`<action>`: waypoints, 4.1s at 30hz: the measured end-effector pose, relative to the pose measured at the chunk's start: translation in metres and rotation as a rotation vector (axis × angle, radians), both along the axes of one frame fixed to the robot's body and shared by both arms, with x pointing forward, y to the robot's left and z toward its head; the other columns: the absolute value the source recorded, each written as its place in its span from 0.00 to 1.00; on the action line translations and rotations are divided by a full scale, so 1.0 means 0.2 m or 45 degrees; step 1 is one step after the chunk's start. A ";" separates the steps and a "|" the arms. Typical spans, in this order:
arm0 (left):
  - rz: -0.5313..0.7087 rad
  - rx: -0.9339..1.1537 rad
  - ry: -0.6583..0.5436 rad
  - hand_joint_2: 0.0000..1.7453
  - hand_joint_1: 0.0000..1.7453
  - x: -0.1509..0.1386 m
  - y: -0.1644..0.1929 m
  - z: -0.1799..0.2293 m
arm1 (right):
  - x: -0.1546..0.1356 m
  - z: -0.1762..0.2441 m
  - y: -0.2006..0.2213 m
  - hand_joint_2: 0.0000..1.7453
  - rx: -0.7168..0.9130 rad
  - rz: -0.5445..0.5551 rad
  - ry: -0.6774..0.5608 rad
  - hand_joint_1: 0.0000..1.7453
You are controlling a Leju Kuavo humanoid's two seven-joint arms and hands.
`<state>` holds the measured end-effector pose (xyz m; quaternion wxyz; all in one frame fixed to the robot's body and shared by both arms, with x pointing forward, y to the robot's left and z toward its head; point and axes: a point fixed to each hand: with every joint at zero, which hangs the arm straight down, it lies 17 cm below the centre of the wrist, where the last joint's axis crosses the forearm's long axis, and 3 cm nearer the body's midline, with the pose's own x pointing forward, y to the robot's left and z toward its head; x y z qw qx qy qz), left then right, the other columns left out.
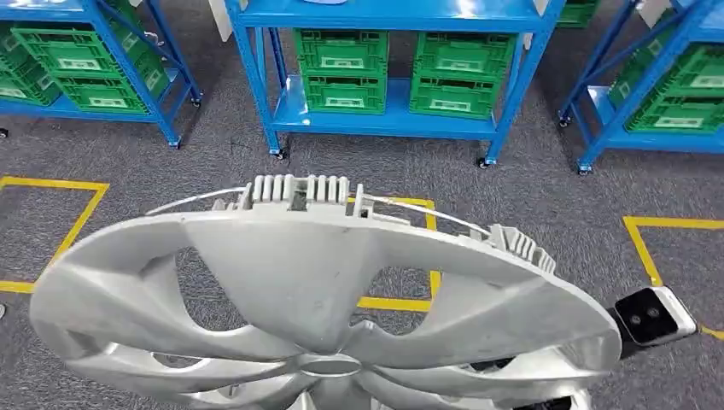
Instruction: Take the parts from the cabinet and place them on the table.
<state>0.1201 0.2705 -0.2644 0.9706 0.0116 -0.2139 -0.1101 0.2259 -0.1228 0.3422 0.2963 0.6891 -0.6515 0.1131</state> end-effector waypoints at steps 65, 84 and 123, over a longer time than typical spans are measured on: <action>0.004 -0.010 0.007 1.00 0.00 -0.04 -0.02 0.00 | -0.01 0.03 0.02 1.00 0.004 0.023 -0.027 0.95; -0.009 0.000 -0.001 1.00 0.00 -0.04 -0.01 0.00 | -0.04 0.02 0.04 1.00 -0.013 0.002 -0.062 0.95; 0.021 0.012 0.012 1.00 0.00 -0.11 0.01 -0.01 | -0.06 0.08 0.07 1.00 -0.012 -0.008 -0.131 0.95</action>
